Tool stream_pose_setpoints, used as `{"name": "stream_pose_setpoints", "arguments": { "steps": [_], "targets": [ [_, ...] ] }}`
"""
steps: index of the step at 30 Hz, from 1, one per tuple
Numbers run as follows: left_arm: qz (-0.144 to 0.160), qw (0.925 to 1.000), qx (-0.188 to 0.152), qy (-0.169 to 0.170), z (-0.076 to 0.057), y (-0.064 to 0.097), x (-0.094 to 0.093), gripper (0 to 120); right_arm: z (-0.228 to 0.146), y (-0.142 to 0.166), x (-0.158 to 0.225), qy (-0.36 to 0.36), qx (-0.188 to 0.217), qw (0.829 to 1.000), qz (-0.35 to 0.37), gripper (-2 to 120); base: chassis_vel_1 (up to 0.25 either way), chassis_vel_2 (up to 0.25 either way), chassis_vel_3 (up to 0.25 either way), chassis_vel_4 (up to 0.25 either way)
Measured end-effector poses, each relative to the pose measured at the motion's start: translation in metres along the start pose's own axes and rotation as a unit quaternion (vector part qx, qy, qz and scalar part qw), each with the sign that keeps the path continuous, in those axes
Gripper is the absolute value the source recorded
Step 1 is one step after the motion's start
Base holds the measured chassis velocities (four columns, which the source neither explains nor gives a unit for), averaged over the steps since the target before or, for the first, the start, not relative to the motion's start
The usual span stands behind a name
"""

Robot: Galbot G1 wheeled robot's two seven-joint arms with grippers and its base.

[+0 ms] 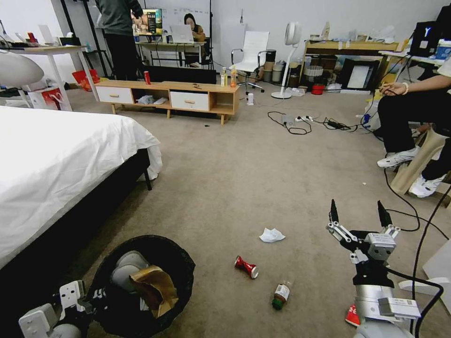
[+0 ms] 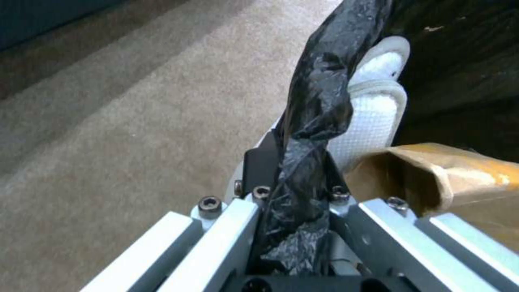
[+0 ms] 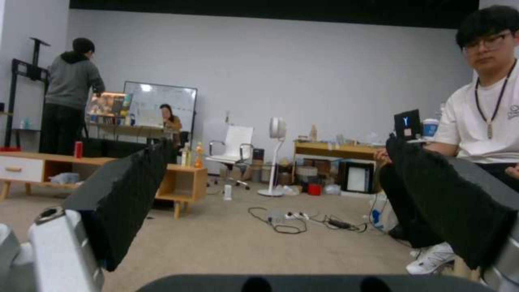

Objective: Pick up the trash bin and place the garbage on the floor into it.

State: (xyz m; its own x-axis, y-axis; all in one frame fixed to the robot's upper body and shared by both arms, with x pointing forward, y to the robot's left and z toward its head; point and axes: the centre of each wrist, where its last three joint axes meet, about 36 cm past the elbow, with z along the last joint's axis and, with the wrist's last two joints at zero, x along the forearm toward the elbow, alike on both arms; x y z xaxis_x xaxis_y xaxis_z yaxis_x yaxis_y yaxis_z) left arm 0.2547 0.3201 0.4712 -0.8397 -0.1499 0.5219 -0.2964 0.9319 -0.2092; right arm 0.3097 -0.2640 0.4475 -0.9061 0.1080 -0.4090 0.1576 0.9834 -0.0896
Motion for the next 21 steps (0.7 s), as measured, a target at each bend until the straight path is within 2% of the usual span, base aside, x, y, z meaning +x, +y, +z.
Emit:
{"name": "stream_pose_setpoints", "arguments": {
  "steps": [11,21],
  "targets": [
    [0.0,1.0,0.001,-0.001,0.0,-0.0001,-0.0002,2,0.0019,0.0009,0.0001,0.0,-0.001,1.0,0.003,100,-0.109,0.111,0.103,-0.099],
    [0.0,1.0,0.002,0.0,0.0007,0.0001,-0.0017,2,0.003,0.004,0.0007,0.002,-0.007,1.0,0.004,100,-0.015,0.011,0.016,-0.018]
  ]
}}
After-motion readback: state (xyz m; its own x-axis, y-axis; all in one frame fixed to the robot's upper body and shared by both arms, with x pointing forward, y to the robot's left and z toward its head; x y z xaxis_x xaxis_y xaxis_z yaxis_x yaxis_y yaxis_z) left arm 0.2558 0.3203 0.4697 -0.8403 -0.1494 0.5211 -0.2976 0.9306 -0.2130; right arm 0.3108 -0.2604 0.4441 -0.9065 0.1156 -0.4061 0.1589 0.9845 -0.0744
